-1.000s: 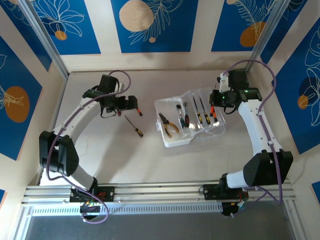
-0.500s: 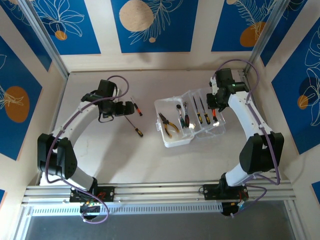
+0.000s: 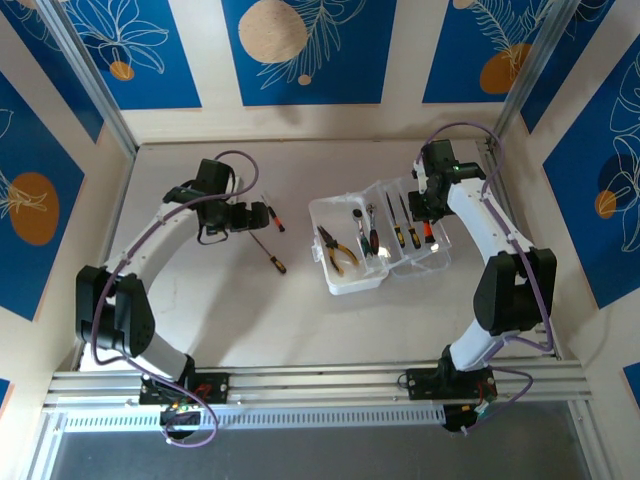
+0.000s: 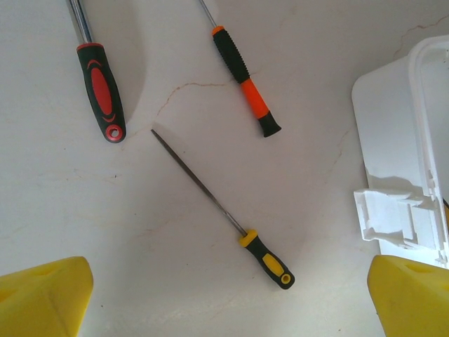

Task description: Pack the tool kit

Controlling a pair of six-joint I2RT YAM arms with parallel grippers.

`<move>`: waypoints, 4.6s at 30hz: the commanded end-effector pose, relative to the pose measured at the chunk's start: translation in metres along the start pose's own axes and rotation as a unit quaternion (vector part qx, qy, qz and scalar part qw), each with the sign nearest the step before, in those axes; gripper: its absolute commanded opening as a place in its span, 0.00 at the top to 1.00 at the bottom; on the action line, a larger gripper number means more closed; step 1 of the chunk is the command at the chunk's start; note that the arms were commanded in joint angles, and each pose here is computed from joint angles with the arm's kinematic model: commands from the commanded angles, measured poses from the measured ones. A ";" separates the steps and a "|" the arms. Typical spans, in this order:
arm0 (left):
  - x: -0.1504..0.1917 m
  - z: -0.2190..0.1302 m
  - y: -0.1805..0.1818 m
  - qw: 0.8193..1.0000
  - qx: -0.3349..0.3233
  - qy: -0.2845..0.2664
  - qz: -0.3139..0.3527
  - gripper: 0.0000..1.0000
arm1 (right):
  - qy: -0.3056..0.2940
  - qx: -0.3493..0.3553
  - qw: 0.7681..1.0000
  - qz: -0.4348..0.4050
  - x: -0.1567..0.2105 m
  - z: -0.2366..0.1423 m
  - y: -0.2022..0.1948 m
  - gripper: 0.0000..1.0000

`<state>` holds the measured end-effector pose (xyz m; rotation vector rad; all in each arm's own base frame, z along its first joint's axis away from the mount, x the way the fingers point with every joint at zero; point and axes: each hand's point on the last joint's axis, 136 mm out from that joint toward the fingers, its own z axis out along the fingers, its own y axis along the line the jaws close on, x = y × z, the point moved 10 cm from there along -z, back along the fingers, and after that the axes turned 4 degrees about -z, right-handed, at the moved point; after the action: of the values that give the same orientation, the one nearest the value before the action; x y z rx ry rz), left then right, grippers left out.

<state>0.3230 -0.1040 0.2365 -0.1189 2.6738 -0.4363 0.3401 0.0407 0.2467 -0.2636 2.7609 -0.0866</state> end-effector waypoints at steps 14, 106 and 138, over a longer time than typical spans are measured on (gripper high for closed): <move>0.000 0.009 0.004 1.000 -0.001 0.016 0.005 0.00 | -0.007 -0.002 1.000 -0.015 -0.003 -0.004 0.005 0.69; -0.069 0.052 0.035 0.999 -0.022 0.040 -0.029 1.00 | -0.062 -0.133 0.987 -0.069 0.014 -0.063 0.083 0.01; -0.025 -0.073 -0.109 0.971 0.221 -0.072 0.056 1.00 | -0.132 -0.375 0.915 -0.076 0.034 -0.074 0.134 0.01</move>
<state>0.3164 -0.1745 0.3131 0.0910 2.4764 -0.8472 0.2629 0.1579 0.2811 -0.6128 2.4660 0.7691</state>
